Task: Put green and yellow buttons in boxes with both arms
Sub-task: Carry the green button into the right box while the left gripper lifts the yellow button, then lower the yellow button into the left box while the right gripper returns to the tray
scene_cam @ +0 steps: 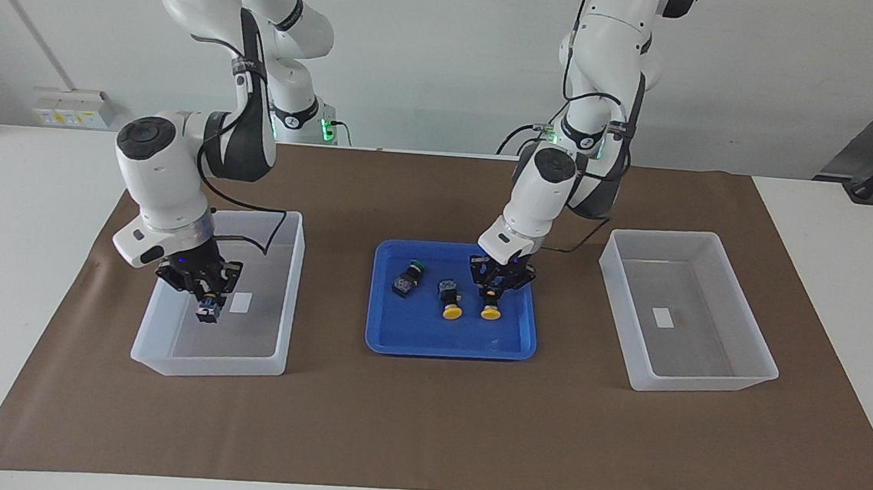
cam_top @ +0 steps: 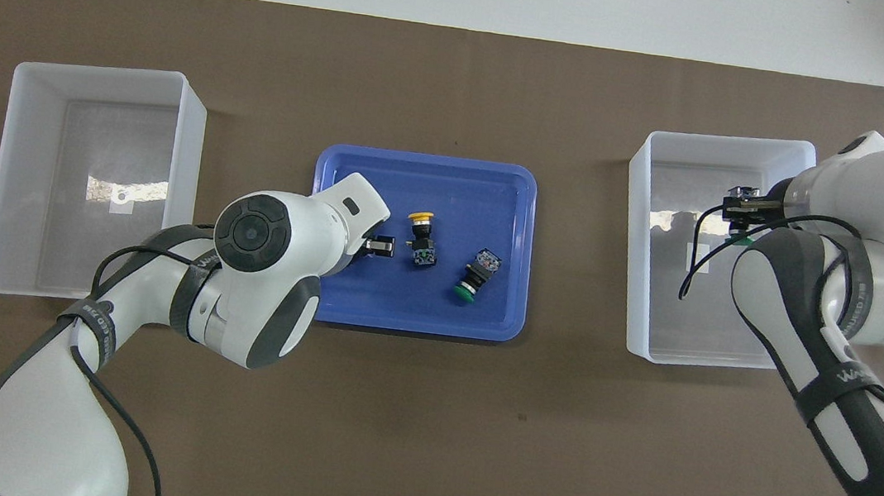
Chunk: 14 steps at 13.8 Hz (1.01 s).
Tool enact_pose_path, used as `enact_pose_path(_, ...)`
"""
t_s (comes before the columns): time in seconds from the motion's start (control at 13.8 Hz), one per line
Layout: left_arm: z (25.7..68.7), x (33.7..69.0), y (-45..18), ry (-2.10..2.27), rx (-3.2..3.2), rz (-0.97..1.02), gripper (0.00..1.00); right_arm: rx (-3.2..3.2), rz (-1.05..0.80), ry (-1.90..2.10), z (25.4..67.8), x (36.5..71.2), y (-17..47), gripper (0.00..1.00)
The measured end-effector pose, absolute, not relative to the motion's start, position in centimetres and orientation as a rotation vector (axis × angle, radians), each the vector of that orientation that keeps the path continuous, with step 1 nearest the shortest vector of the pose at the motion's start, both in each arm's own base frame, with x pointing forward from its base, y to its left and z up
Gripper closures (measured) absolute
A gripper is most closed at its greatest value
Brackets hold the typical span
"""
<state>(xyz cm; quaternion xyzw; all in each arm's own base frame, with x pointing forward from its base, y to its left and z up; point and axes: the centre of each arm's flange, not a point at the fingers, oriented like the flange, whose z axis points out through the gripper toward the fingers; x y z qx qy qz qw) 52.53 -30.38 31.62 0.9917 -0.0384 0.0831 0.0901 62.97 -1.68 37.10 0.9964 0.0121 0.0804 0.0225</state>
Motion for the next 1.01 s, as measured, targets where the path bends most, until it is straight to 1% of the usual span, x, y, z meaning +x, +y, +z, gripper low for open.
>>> enact_pose_path(0.14, 33.8, 53.6, -28.9, -0.074, 2.936, 0.295, 0.67, 3.085, 0.269, 0.033, 35.2, 62.3, -2.0, 0.68)
enact_pose_path(0.36, 38.4, 56.1, -24.7, 0.014, 2.940, 0.309, 0.67, 3.088, 0.261, 0.040, 33.7, 61.5, -1.7, 0.68)
enact_pose_path(0.43, 39.9, 57.0, -22.9, 0.021, 2.945, 0.312, 0.67, 3.088, 0.262, 0.042, 33.6, 61.5, -1.7, 0.61)
enact_pose_path(0.58, 42.2, 58.8, -18.3, 0.011, 2.962, 0.320, 0.67, 3.087, 0.268, 0.043, 33.7, 61.6, -1.6, 0.41)
enact_pose_path(0.72, 43.8, 60.4, -13.4, -0.012, 2.981, 0.324, 0.67, 3.086, 0.282, 0.047, 34.1, 61.8, -1.5, 0.16)
enact_pose_path(0.8, 44.2, 60.9, -11.3, -0.027, 2.987, 0.335, 0.67, 3.086, 0.298, 0.053, 34.8, 62.0, -1.2, 0.06)
enact_pose_path(0.87, 44.3, 61.3, -9.2, -0.038, 2.994, 0.346, 0.67, 3.088, 0.304, 0.060, 35.8, 62.2, -0.7, 0.00)
enact_pose_path(1.01, 44.2, 61.8, -5.6, -0.060, 3.008, 0.360, 0.67, 3.109, 0.286, 0.000, 39.2, 62.7, 2.0, 0.00)
